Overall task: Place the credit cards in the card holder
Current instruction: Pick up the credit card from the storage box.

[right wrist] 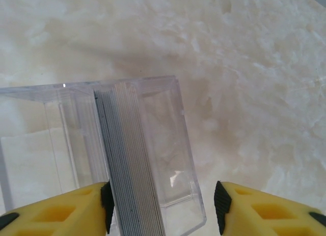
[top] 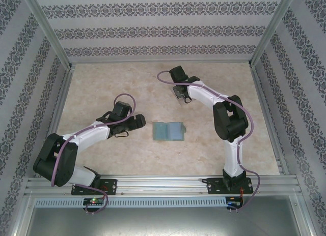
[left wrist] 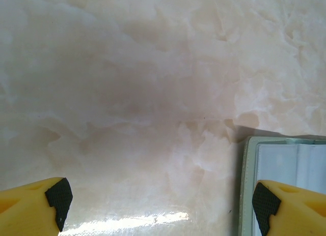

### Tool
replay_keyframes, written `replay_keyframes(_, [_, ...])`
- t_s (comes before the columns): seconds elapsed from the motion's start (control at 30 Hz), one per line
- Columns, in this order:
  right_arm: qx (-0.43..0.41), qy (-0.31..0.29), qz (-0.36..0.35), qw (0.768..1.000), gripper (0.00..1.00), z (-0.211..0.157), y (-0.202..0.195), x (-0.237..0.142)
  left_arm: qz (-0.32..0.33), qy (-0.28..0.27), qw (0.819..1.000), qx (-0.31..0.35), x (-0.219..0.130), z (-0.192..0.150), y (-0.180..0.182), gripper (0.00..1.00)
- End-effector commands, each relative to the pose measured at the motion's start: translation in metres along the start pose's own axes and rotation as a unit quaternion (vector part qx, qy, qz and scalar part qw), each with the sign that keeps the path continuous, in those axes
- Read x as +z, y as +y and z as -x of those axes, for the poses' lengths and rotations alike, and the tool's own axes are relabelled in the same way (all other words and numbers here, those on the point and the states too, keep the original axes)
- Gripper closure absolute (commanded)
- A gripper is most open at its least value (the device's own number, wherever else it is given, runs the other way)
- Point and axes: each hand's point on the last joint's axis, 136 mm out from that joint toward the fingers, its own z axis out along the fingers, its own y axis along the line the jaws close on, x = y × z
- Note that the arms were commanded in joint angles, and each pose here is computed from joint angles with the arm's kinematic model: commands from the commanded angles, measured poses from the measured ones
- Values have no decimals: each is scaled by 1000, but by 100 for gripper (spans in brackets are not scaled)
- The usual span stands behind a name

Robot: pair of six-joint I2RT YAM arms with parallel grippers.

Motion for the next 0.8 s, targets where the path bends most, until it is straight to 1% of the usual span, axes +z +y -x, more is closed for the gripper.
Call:
replay_keyframes(0.0, [3,-21,-10,1000,51,12,-8,-17,-5,-11,1000,-10,-5,3,2,7])
replay_keyframes(0.17, [-3,-21,8,1000,73,11,-1,-17,-2,-10,1000,-8,-5,3,2,7])
replay_keyframes(0.23, [-3,-23,14,1000,76,12,1,-19,-6,-11,1000,-10,-4,3,2,7])
replay_keyframes(0.4, [-7,-25,31,999,94,13,7,-26,-4,-11,1000,-10,-6,3,2,7])
replay_keyframes(0.47, [-7,-29,37,999,100,15,9,-31,-7,-13,1000,-11,-6,2,3,7])
replay_keyframes(0.63, [13,-48,60,997,100,24,8,-55,-12,-16,1000,-6,-12,4,-1,7])
replay_keyframes(0.77, [55,-71,113,990,100,31,10,-83,-36,-31,999,3,-16,9,-10,8])
